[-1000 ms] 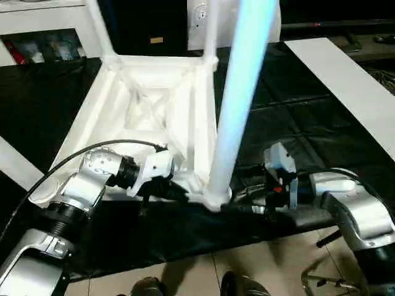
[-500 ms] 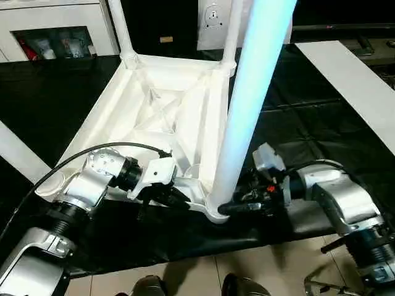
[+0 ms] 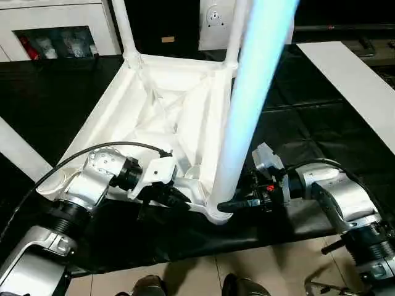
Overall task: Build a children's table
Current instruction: Rotate leg to tighten
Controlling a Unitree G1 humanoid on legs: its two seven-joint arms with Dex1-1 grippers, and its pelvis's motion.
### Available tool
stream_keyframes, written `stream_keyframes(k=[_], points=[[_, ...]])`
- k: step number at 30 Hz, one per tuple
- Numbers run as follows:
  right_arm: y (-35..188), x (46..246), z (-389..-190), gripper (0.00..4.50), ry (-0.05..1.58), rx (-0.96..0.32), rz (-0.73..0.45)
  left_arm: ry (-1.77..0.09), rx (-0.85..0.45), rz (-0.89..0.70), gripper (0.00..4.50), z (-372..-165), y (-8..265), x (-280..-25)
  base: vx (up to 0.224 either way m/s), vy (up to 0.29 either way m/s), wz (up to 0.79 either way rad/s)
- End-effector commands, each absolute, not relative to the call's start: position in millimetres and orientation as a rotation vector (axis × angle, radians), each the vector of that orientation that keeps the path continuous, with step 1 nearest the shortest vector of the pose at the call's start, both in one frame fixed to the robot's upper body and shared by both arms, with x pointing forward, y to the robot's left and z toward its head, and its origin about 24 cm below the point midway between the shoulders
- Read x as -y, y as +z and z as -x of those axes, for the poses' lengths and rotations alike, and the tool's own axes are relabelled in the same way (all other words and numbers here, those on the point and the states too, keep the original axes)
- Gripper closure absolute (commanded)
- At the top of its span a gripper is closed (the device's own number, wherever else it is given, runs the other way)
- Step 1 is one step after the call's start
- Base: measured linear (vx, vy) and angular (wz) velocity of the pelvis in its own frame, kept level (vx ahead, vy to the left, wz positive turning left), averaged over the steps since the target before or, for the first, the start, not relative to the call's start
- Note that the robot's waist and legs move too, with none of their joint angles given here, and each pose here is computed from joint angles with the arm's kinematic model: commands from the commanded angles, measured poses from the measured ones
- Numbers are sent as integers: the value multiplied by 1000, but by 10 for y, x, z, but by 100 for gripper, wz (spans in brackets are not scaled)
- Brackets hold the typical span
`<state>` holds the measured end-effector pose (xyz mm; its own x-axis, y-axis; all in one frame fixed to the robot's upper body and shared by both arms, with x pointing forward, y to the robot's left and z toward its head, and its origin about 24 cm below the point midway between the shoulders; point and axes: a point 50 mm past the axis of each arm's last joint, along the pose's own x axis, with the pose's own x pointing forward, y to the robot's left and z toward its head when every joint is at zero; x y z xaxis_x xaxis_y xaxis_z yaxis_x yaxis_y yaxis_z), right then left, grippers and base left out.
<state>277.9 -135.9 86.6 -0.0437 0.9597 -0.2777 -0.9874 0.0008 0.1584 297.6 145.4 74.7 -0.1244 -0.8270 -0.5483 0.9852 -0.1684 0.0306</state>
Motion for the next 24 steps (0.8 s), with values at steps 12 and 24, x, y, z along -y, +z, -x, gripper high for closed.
stream_keyframes(k=[12, 24], points=[[807, 645, -2794, 246, 1203, -323, -156, -1256, -348, -320, 450, -3205, 718, -802, 0, 0, 0], [826, 188, -3163, 193, 658, -315, -229, -879, -290, -266, 450, -3474, 869, -462, 0, 0, 0]])
